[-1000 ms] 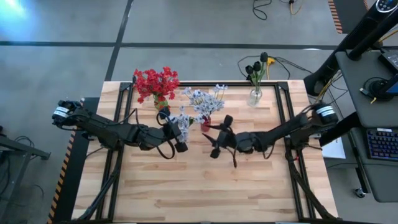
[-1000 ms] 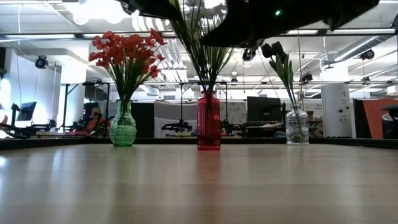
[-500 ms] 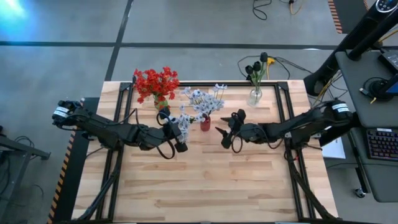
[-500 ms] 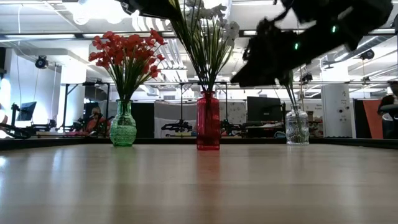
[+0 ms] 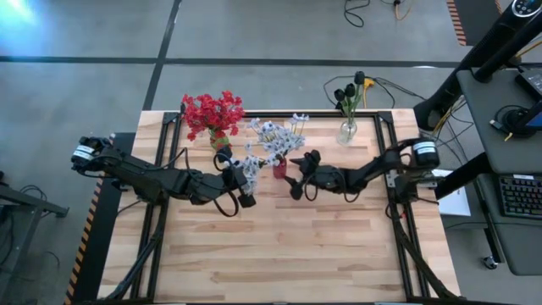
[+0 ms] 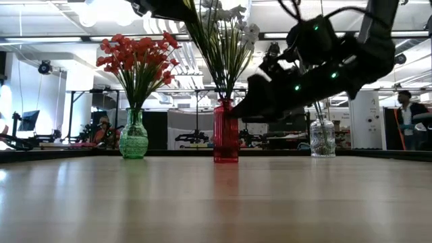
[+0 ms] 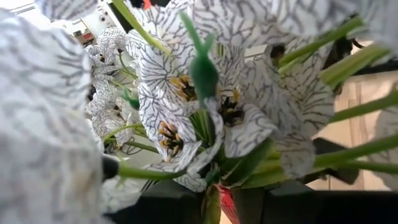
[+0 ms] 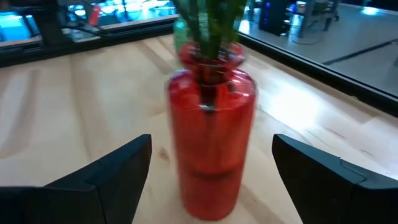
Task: Sort flowers into vase by color
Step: Put the white flowers into the red vase
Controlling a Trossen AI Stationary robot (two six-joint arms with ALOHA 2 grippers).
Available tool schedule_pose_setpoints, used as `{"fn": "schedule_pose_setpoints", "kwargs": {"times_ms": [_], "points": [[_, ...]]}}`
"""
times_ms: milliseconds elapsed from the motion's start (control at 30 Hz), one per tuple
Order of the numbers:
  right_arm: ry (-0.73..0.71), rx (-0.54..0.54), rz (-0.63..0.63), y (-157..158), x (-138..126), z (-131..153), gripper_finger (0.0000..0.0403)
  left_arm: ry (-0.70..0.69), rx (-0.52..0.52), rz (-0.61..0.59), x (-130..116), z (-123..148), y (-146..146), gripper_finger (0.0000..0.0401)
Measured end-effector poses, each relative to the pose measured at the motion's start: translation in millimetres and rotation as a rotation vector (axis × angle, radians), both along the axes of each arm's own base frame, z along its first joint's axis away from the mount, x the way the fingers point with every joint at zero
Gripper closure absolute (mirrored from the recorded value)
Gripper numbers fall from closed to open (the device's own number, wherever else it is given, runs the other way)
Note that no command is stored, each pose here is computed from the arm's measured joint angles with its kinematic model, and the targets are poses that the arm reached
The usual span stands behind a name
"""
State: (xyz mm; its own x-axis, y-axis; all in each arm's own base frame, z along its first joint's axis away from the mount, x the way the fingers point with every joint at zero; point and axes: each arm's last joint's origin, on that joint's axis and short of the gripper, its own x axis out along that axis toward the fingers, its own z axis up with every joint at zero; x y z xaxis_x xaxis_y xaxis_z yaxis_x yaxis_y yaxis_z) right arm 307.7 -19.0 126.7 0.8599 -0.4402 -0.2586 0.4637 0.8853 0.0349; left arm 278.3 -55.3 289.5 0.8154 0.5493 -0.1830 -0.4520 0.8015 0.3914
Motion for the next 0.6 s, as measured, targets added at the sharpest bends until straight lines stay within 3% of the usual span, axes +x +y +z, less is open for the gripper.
{"fn": "schedule_pose_setpoints", "kwargs": {"times_ms": [300,600], "points": [[-0.007,0.011,0.014,-15.6,12.0,-13.3,0.0076,0.007,0.002,0.001,-0.1,-0.6,0.5,0.0365],[-0.01,-0.033,0.041,-20.0,23.5,-8.9,0.0085,0.007,0.002,0.001,-0.1,-0.6,0.5,0.0365]]}}
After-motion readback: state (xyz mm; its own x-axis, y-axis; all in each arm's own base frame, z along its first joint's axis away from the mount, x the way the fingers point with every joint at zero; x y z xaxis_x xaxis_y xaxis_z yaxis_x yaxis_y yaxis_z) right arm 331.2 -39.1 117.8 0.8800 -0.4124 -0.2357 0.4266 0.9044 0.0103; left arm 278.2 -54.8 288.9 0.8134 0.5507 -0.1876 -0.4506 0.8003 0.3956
